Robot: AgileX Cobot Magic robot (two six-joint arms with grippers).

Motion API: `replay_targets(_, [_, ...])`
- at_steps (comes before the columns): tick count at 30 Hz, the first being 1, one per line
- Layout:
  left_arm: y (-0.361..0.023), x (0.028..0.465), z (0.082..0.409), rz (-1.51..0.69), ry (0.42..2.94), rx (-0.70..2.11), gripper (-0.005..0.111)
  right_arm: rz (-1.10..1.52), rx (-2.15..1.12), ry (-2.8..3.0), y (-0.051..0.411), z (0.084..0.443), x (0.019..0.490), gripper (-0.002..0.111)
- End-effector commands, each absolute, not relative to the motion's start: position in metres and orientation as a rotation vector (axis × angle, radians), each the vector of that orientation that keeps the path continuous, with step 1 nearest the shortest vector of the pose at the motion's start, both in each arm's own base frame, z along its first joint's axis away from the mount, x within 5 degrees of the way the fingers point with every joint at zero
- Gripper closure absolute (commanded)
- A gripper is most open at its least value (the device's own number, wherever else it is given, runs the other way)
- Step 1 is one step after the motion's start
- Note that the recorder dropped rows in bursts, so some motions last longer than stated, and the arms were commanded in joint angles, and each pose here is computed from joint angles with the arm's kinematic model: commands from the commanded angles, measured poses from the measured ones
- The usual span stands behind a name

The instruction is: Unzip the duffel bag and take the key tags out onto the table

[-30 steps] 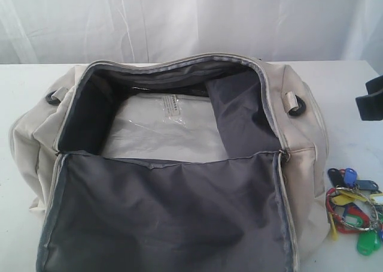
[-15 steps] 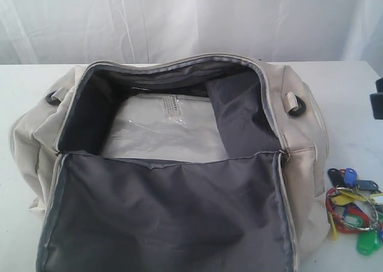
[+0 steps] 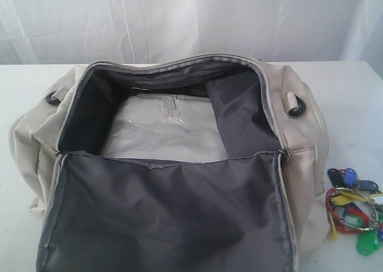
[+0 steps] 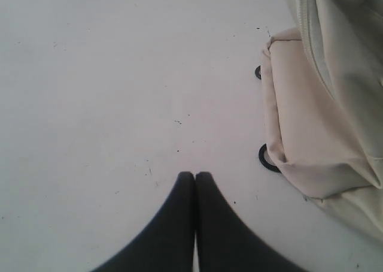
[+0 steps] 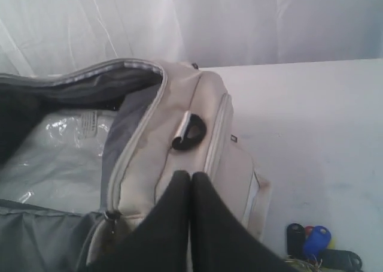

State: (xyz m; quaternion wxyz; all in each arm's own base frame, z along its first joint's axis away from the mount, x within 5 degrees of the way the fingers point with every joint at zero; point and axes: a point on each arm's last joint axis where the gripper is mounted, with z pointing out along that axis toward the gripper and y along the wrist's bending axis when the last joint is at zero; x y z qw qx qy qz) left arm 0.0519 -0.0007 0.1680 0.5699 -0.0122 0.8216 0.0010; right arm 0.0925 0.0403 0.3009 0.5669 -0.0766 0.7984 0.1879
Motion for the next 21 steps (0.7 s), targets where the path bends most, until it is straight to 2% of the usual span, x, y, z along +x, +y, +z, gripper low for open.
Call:
replay_targets(1, [-0.001,0.052,0.167,-0.008,1.929,-0.027,0.107,0.376,-0.247,1.842,0.04,0.278,0.094,0.108])
replay_targets(13, [-0.001,0.052,0.167,-0.008,1.929,-0.027,0.107,0.317,-0.299,1.78,0.028,0.191,0.067,0.108])
replay_targets(21, [-0.001,0.052,0.167,-0.008,1.929,-0.027,0.107,0.323,-0.321,1.826,0.023,0.182,0.052,0.108])
